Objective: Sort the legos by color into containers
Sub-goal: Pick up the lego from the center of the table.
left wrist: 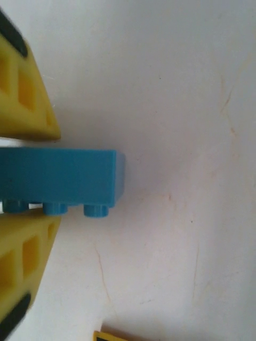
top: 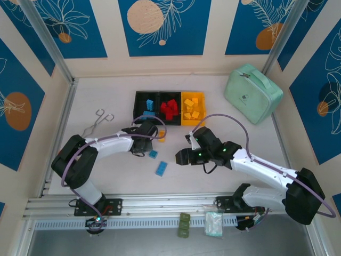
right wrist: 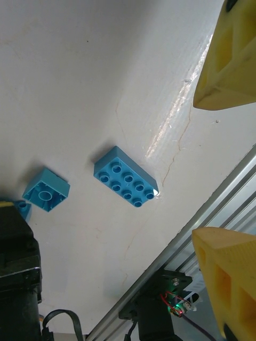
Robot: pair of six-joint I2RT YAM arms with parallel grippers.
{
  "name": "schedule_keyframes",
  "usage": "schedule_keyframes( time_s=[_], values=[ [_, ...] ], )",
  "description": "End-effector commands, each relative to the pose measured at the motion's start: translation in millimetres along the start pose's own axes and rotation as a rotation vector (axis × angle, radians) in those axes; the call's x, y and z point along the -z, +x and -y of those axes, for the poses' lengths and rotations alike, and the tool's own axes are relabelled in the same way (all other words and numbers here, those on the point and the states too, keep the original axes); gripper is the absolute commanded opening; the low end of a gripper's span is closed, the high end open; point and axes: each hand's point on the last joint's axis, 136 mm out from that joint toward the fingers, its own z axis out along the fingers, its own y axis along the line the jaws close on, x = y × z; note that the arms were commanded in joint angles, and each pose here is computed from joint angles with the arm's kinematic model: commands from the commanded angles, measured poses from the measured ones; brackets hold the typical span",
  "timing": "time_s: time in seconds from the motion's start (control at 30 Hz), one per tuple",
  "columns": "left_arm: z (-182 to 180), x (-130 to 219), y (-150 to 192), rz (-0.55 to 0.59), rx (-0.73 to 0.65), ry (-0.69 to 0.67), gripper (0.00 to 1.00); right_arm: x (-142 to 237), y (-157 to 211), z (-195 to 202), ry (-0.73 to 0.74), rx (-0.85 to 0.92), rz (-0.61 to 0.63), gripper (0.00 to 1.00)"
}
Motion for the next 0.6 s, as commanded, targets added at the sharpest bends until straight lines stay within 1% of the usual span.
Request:
schedule_keyframes(
  time_s=[0.0,0.07,0.2,0.4,0.57],
  values=[
    [0,0,-13,0.027,-0.008,-0.011,0.24,0,-5,-7,-0.009,0.001,0.012,0.61],
    [0,1,-14,0.026,-0.013,-0.006,0.16,0,-7,-7,-0.008,0.003,0.014,0.6],
    [1,9,-21,0.037,-0.027,0.008,0.07,-1,-8,-7,-0.003,0.002,0.019,0.6],
    [9,29,-43,0.069,-0.045,0.045,0.06,-2,-13,-9,-0.002,0.008,0.028,0.6],
    [16,43,-73,0.107,-0.051,0.069,0.04,-4,-16,-10,-0.003,0.009,0.029,0.6]
  ],
)
